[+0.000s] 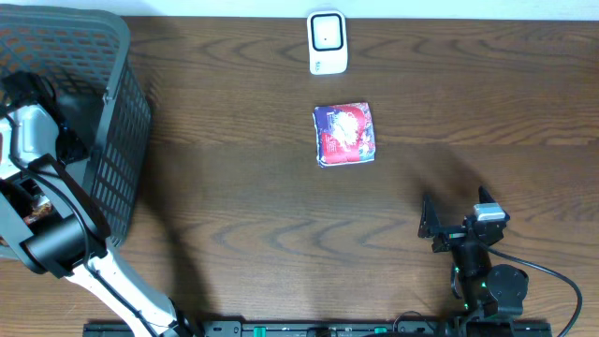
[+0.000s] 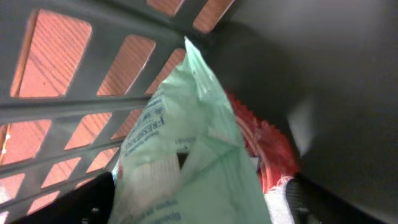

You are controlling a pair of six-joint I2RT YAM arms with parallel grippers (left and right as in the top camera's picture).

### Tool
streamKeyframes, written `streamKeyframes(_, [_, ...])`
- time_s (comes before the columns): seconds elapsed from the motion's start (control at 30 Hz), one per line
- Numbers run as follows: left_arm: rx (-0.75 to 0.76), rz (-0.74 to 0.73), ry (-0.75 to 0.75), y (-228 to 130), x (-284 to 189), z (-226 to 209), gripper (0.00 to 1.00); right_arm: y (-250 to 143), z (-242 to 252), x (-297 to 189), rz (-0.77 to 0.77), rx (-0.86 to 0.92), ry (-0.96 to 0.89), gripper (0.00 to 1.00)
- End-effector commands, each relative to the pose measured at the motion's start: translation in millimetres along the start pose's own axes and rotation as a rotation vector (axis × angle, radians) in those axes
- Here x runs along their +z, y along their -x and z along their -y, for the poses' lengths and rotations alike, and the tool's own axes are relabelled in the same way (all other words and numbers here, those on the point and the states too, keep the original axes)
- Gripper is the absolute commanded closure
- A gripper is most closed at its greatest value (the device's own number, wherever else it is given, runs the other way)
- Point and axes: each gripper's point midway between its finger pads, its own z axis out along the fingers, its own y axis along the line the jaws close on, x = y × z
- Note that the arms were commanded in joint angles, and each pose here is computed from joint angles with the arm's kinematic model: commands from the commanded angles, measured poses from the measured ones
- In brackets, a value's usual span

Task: Scan the item barcode
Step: 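Reach the left gripper into the basket and grasp the green and orange packets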

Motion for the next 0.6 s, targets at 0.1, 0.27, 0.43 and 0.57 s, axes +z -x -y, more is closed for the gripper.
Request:
streamKeyframes(0.1, [0.006, -0.026, 0.016, -8, 9, 0, 0.68, 0, 4, 0, 0.001, 0.007, -0.015, 0.01])
streamKeyframes(0.27, [-0.010, 0.010, 0.006, 2, -2, -2, 0.93, 0, 4, 0, 0.002, 0.007, -0.015, 0.01])
streamKeyframes(0.43, [-0.072, 0.108, -0.049, 25, -35, -3, 0.92, 0, 4, 0, 0.002, 0.007, -0.015, 0.01])
streamKeyframes(0.57, [-0.111, 0.270, -0.215, 53, -87, 8, 0.93, 0, 4, 0, 0.002, 0.007, -0.015, 0.01])
